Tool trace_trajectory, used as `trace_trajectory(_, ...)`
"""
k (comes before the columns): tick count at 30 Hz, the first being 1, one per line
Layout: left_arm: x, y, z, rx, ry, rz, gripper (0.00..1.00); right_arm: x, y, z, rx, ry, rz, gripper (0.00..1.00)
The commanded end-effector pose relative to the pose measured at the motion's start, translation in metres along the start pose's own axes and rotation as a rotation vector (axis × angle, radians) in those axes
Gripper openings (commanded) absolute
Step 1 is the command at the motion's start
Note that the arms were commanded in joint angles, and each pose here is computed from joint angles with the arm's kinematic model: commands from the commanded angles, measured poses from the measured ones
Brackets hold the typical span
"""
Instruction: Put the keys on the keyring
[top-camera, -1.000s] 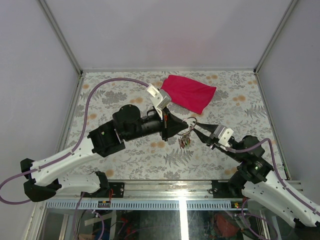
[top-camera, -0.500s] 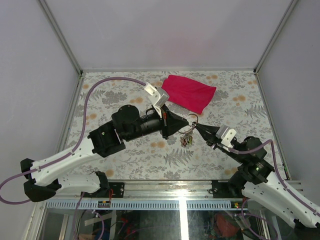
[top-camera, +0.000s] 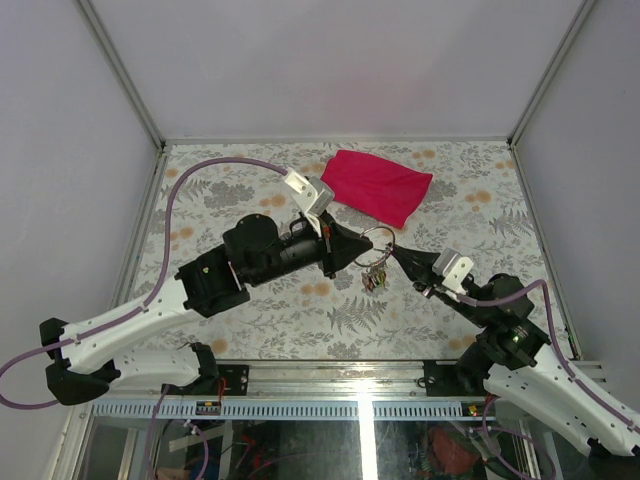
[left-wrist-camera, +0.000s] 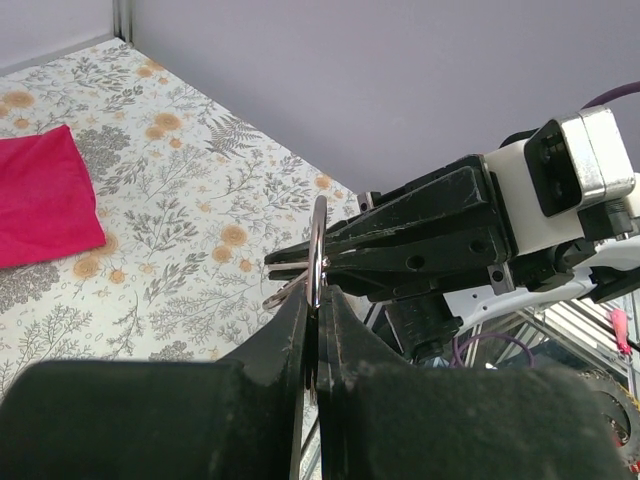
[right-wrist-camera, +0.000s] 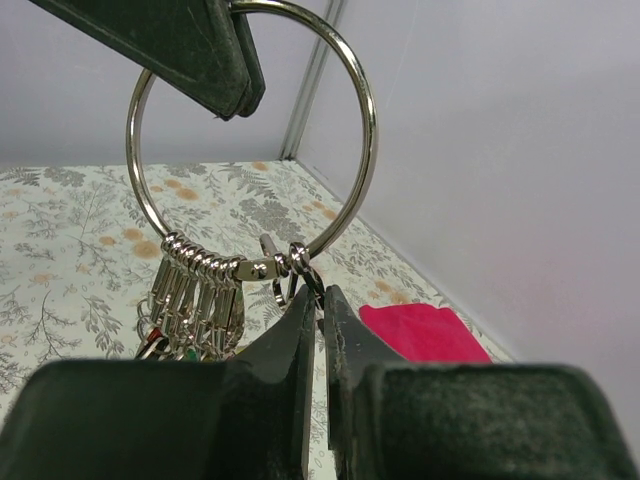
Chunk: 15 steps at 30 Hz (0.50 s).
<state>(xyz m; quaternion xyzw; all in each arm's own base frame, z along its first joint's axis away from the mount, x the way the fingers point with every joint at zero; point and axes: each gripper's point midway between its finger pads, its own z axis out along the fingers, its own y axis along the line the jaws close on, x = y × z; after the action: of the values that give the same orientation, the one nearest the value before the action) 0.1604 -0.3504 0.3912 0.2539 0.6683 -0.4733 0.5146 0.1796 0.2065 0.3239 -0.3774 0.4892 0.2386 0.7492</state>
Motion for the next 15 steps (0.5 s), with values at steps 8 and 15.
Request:
trace_trajectory(8, -0.025, -0.004, -0.012, 0.01, -0.081, 0.047, 0.0, -0.021, -0.029, -0.003, 0.12, 0.025, -0.007, 0.0)
trace_trajectory(15, -0.019, -0.007, -0.013, 0.037, -0.06, 0.075, 0.13, -0.028, -0.026, -0.008, 0.034, 0.087, -0.153, 0.0)
